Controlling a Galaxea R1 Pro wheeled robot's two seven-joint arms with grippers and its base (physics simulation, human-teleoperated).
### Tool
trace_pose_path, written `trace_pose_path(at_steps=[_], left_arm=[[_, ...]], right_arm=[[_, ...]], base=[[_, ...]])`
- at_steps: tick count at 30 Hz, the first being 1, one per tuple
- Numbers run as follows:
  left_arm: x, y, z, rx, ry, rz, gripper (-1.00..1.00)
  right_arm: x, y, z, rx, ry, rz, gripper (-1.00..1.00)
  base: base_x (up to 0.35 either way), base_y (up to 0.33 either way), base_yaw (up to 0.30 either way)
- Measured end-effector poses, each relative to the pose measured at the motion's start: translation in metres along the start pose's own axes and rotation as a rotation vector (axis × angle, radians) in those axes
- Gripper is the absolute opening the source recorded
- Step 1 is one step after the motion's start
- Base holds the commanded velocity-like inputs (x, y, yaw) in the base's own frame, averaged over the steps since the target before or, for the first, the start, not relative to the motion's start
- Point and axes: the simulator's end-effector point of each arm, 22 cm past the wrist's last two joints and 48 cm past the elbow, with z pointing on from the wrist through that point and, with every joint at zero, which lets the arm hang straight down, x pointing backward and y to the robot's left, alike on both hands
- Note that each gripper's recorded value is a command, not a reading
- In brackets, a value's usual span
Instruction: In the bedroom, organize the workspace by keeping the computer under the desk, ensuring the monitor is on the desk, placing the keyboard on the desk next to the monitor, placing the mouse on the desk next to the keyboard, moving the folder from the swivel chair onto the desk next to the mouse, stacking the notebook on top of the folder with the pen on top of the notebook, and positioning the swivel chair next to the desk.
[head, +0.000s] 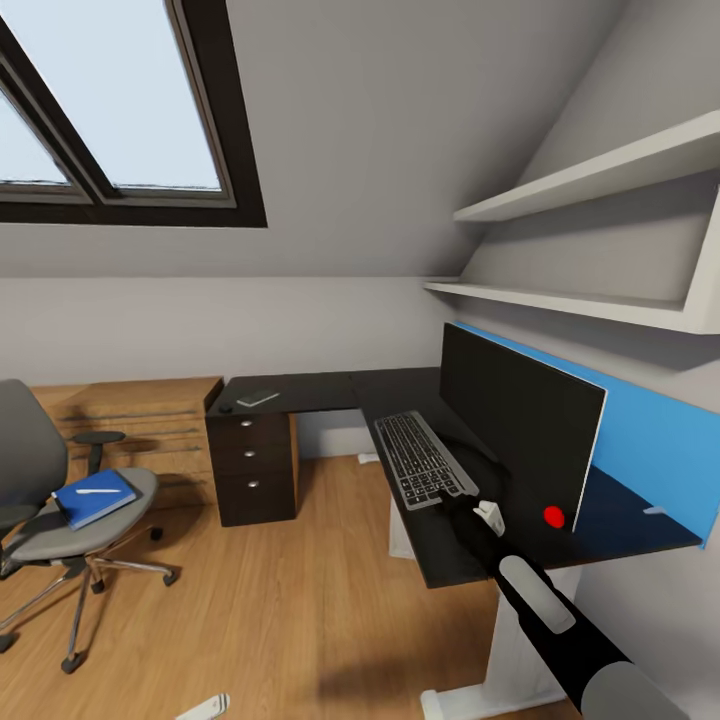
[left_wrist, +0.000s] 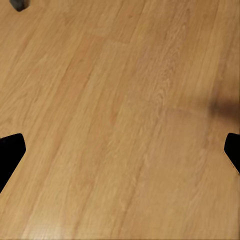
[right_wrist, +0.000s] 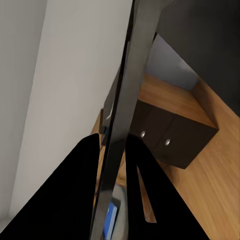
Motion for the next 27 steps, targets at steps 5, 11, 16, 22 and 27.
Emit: trace_pose_path(at_steps=[5,11,16,22,27], left_arm=[[0.0,0.0,0.0,0.0,0.0,0.0,1.0],[0.0,0.0,0.0,-0.001,0.001,0.001,1.0],[0.0,0.0,0.0,-0.001,0.002,0.001,1.0],[0.0,0.0,0.001,-0.001,0.002,0.001,1.0],[-0.001,0.0,0.0,0.0,-0.005,-0.002,1.0]], right_arm=[[0.0,-0.001,0.0,0.001,-0.001,0.001,-1.0],[0.0,-0.003,0.0,0.008,-0.002,0.002,-1.0],[-0.001,-0.014,-0.001,0.033,-0.004,0.007,-1.0],[-0.002,-0.016,-0.001,0.037,-0.006,0.008,-1.0],[-0.003,-0.016,-0.001,0.037,-0.008,0.008,-1.0]], base=[[0.268,0.0,0.0],[0.106,0.0,0.0],[0.007,0.0,0.0],[0.0,0.0,0.0],[0.0,-0.093,0.0]])
